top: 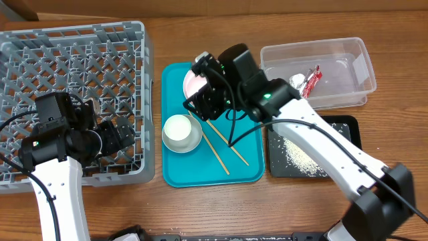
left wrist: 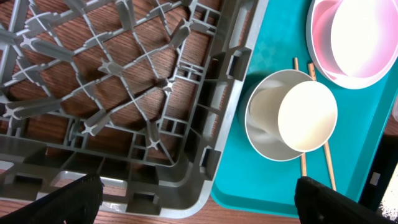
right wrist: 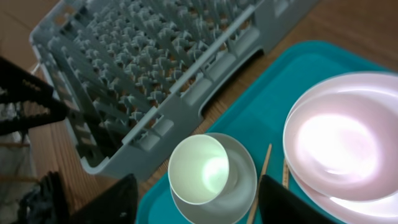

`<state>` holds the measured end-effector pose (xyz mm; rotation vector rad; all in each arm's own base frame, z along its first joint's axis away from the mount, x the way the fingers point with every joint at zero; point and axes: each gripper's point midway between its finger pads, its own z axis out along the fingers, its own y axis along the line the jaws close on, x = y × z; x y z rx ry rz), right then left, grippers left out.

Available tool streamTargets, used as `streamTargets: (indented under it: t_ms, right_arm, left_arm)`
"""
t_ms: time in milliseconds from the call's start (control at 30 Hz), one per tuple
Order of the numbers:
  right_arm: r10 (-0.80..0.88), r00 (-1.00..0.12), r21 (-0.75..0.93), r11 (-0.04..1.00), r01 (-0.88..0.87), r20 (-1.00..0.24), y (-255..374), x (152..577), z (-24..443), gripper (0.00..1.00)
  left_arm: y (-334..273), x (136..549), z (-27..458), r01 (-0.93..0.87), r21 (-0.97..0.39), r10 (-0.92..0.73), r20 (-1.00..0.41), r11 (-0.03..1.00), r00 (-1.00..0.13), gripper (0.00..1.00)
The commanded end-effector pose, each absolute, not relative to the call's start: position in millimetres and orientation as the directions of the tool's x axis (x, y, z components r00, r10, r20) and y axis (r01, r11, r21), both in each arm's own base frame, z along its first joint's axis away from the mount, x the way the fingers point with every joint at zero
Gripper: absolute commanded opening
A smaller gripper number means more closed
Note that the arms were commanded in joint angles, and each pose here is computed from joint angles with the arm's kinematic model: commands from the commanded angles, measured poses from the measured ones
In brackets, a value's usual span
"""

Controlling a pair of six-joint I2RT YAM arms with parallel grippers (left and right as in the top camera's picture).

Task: Sort waste into correct bins and load items into the dishwasher
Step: 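Grasp the white paper cup with right gripper and lift it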

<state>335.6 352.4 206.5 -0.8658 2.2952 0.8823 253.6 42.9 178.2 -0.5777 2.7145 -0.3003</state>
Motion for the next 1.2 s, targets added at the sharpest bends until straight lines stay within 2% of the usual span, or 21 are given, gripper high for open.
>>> streamTargets:
  t_ms: [0,367,567,700,767,933,1067,1167]
  right_arm:
    - [-0.326,-0.778,0.430,0.687,-0.586,-0.538,355,338,160,0.56]
    - [-0.338,-0.863,0.461,0.740,-0.490,-0.376,368,326,92,0.49]
    - [-0.337,-0.891,0.462,0.766,-0.447,-0.305,370,316,71,0.33]
    - [-0.348,-0.893,0.458,0.769,-0.446,-0.286,370,311,66,0.10]
    - [-0.342,-0.892,0.460,0.767,-0.447,-0.296,370,313,70,0.04]
    - [-0.293,-0.893,0.463,0.774,-0.432,-0.343,357,331,103,0.04]
    - [-0.176,-0.877,0.464,0.793,-0.395,-0.447,317,359,168,0.04]
    - [-0.086,-0.863,0.475,0.806,-0.354,-0.498,280,374,206,0.04]
  left_arm:
    - [43,259,186,-0.327,-0.274,-0.406,-0.319,0.904,-0.856,1.00]
    - [44,260,186,-0.326,-0.273,-0.405,-0.325,0.905,-0.854,1.00]
    - [44,260,186,-0.326,-0.274,-0.406,-0.325,0.905,-0.854,1.00]
    - [44,260,186,-0.326,-0.274,-0.406,-0.325,0.905,-0.854,1.00]
    - [44,260,186,-0.326,-0.274,-0.406,-0.325,0.905,-0.854,1.00]
    - [44,260,186,-0.325,-0.274,-0.405,-0.326,0.905,-0.854,0.98]
    - [41,264,189,-0.310,-0.295,-0.402,-0.337,0.904,-0.851,0.95]
    - [26,273,195,-0.224,-0.356,-0.356,-0.366,0.907,-0.860,0.94]
